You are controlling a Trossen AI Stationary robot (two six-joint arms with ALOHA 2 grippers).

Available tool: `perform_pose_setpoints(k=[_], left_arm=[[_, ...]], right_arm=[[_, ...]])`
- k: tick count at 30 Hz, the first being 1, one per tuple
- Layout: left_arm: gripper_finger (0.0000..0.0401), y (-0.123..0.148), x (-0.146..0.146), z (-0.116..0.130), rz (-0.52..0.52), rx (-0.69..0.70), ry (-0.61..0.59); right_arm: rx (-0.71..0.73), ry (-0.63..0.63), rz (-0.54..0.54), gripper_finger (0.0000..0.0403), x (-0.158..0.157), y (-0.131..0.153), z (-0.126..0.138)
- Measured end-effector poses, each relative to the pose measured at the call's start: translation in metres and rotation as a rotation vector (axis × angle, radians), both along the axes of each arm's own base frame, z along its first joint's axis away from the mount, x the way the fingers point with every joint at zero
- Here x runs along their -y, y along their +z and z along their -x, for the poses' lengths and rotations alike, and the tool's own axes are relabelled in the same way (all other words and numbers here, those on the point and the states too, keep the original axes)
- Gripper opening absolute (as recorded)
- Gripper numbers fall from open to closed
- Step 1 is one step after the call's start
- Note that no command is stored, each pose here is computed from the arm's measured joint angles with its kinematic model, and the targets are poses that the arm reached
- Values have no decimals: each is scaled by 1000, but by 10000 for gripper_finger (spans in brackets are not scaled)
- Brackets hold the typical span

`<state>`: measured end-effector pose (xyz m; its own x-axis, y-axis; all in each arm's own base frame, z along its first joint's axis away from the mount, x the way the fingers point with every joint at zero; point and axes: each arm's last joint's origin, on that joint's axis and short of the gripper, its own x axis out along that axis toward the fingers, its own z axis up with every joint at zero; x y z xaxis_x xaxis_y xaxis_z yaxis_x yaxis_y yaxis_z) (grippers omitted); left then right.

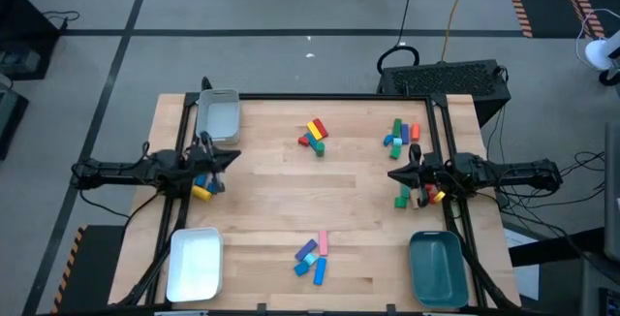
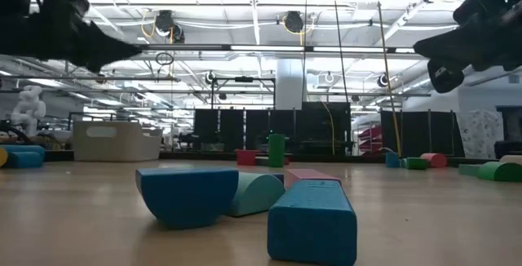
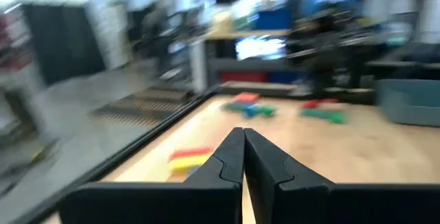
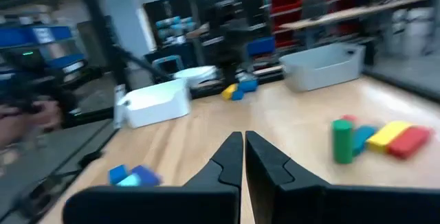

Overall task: Sort blocks by size
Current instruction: Put the blue half-circle block into the gray bin

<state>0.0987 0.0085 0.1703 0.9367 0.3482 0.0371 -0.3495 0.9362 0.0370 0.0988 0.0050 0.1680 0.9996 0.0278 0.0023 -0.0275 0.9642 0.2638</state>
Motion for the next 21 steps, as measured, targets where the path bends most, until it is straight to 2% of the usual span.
perform_pose_setpoints(k=[3,8,13,21], left_arm=[[39,-3,-2,-2,52,-19,58],[108,-5,-3,-7,108,-70,126],[168,12,-3,-17,115,-162,137],[180,41,-2,-42,105,-478,125]], right_arm=[[-17,68,-17,0,-2,-1,-1],[-42,86,-8,0,-5,-3,-2],[-78,82,-49,0,-5,-6,-4],[-130,57,-155,0,-5,-10,-6]])
